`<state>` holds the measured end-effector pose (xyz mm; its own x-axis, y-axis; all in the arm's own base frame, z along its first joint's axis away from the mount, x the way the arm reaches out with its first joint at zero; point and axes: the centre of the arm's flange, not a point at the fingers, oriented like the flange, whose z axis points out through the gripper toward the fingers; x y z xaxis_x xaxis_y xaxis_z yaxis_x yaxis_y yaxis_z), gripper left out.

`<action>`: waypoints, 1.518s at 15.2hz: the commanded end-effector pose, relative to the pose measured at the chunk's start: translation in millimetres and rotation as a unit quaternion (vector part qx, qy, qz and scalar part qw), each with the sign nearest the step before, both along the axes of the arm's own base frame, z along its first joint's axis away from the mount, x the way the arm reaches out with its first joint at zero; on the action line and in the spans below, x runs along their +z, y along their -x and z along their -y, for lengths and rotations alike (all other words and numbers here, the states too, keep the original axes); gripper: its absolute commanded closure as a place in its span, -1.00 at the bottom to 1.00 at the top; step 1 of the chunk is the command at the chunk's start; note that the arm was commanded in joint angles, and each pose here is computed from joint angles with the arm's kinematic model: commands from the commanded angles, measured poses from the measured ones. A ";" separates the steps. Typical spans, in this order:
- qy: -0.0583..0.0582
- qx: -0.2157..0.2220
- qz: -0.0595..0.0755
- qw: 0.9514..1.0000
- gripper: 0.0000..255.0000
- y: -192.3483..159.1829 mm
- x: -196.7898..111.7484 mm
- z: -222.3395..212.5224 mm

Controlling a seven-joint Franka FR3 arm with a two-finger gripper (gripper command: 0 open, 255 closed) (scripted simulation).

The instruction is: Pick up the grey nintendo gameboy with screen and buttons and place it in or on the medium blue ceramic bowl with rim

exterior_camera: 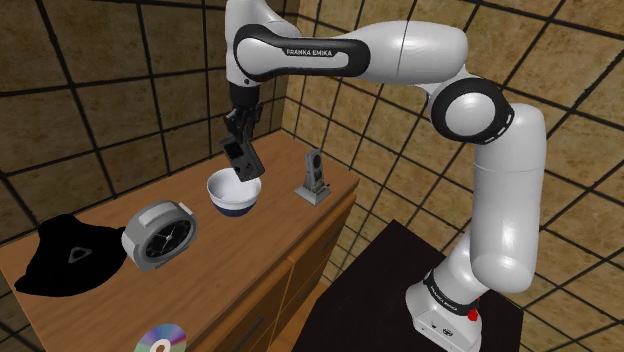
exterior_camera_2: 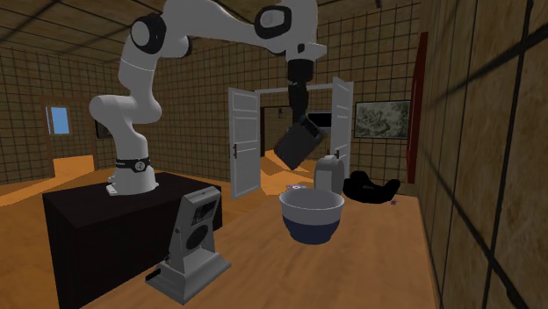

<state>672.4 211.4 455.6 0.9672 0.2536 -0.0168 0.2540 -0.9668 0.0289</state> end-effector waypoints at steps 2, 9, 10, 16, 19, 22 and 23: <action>0.000 0.001 0.000 1.000 1.00 -11.3 -6.1 13.1; 0.000 0.001 0.000 1.000 1.00 -11.3 -43.1 13.1; 0.000 0.001 0.000 1.000 1.00 -11.3 -48.3 13.1; 0.000 0.001 0.000 1.000 1.00 -11.3 -80.0 13.1; 0.000 0.001 0.000 1.000 1.00 -11.3 -95.9 13.1; 0.000 0.001 0.000 1.000 1.00 -11.3 -111.7 13.1; 0.000 0.001 0.000 1.000 1.00 -11.3 -113.1 13.1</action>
<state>684.0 197.7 353.0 0.9673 0.2534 -0.0039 0.2534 -0.9669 0.0304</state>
